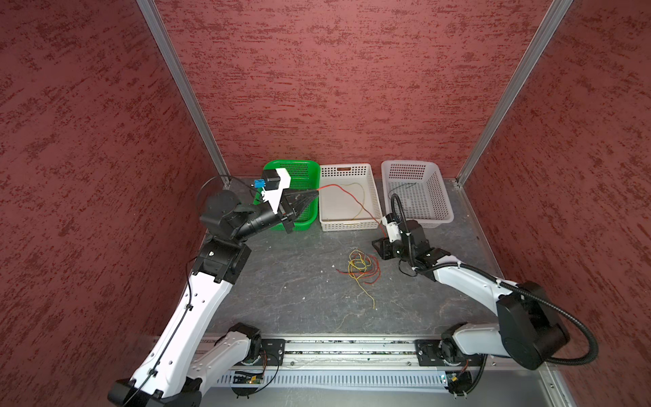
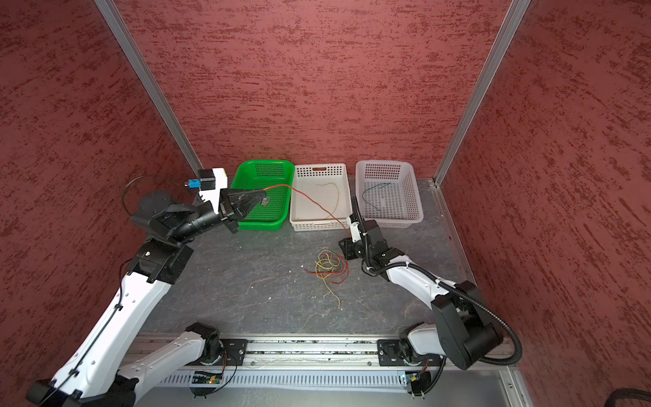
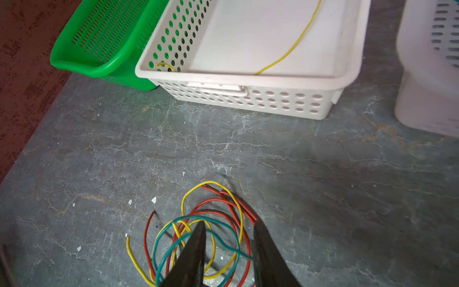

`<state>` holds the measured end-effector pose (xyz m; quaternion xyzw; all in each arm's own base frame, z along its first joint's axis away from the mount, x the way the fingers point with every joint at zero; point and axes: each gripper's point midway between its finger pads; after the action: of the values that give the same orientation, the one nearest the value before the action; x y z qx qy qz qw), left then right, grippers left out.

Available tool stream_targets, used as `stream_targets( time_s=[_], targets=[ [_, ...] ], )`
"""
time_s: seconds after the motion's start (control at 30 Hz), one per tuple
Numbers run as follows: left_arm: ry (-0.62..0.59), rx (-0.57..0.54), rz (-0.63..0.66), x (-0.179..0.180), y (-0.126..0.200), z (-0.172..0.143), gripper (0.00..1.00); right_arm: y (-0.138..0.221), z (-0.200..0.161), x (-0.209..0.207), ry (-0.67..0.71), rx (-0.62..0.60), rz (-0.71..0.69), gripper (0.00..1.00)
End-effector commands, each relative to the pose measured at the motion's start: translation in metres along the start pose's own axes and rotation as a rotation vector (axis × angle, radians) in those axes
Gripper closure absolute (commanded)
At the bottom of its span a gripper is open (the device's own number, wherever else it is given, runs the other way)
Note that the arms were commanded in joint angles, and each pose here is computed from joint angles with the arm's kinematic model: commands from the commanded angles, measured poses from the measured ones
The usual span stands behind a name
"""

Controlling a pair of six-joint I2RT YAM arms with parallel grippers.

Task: Untangle and sort cables by color
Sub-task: Untie the cable, then place the cable into the container.

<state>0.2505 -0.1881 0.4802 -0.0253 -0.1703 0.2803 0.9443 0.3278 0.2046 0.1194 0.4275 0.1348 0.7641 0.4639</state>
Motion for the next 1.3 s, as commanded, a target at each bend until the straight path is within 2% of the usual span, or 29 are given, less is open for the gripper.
stream_targets(
  time_s=[0.0, 0.17, 0.3, 0.5, 0.93, 1.13, 1.27],
  targets=[
    [0.041, 0.024, 0.157, 0.039, 0.012, -0.001, 1.00, -0.003, 0.000, -0.003, 0.017, -0.023, -0.010, 0.67],
    [0.105, 0.021, 0.325, 0.092, 0.036, 0.011, 1.00, -0.011, -0.002, -0.004, 0.047, 0.022, -0.022, 0.67],
    [0.130, 0.048, 0.421, 0.117, 0.048, 0.015, 1.00, -0.017, -0.003, 0.000, 0.043, 0.061, -0.016, 0.67],
    [0.095, 0.118, 0.462, 0.121, 0.055, 0.016, 1.00, -0.026, -0.001, 0.006, 0.037, 0.095, 0.008, 0.60],
    [0.006, 0.100, 0.603, 0.184, 0.058, 0.030, 1.00, -0.004, 0.005, 0.008, 0.018, 0.012, 0.018, 0.57],
    [0.009, 0.107, 0.611, 0.222, 0.042, 0.010, 1.00, 0.004, 0.007, 0.008, 0.020, 0.000, 0.003, 0.57],
    [0.029, 0.125, 0.609, 0.246, 0.029, -0.018, 1.00, 0.008, 0.010, 0.008, 0.025, -0.012, -0.005, 0.57]
  ],
)
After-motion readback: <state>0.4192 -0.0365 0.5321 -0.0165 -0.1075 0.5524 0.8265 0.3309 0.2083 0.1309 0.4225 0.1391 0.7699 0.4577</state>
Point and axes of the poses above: each gripper's point midway between its finger pads, its own y axis back along the fingers, its own x axis along the line the jaws close on, z = x × y, and after that the axes turned 14 degrees about -y, right-handed
